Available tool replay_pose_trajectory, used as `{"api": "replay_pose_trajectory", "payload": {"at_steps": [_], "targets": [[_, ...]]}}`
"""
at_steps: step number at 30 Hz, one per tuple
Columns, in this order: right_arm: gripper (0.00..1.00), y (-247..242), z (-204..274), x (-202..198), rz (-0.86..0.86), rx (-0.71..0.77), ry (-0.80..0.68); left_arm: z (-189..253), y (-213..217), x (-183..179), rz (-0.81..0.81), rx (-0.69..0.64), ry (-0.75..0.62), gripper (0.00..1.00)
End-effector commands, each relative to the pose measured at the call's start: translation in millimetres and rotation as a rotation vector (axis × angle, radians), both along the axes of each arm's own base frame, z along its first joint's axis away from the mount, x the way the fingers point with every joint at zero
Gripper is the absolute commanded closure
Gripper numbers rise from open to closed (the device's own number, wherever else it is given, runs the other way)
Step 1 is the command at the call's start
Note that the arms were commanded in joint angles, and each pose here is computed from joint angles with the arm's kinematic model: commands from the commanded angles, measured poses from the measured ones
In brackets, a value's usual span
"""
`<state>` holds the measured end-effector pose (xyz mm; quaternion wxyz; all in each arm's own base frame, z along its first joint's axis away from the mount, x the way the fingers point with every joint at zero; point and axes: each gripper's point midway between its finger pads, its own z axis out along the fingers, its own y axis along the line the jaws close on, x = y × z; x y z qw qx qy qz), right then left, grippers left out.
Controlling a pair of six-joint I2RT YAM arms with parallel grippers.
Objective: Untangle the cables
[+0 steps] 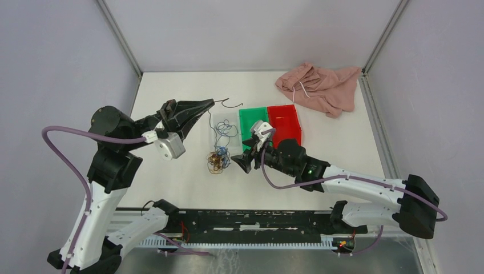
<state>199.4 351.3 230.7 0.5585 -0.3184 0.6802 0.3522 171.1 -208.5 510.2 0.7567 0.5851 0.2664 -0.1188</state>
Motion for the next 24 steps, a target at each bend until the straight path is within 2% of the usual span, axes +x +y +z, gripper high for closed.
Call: {"api": "replay_pose_trajectory", "payload": {"at_steps": [1,8,13,18,24], "targets": [[0.25,26,58,-15,0.156,0.100,-0.108,9,-2,-4,-0.020,-0.001,-0.055,0.97],[0.25,60,84,-3,0.188,0.150,-0.138,10,-2,-4,-0.024,-0.001,-0.056,0.97],[0.29,83,83,3,0.215,0.160,-0.105,13,-3,-5,-0.029,-0.006,-0.064,0.97],[0.38,91,53,7,0.194,0.161,-0.014,24,-3,-5,-0.033,-0.024,-0.104,0.97],[0.48,89,-7,0,0.182,0.160,0.133,44,-2,-8,-0.032,-0.028,-0.180,0.97]]}}
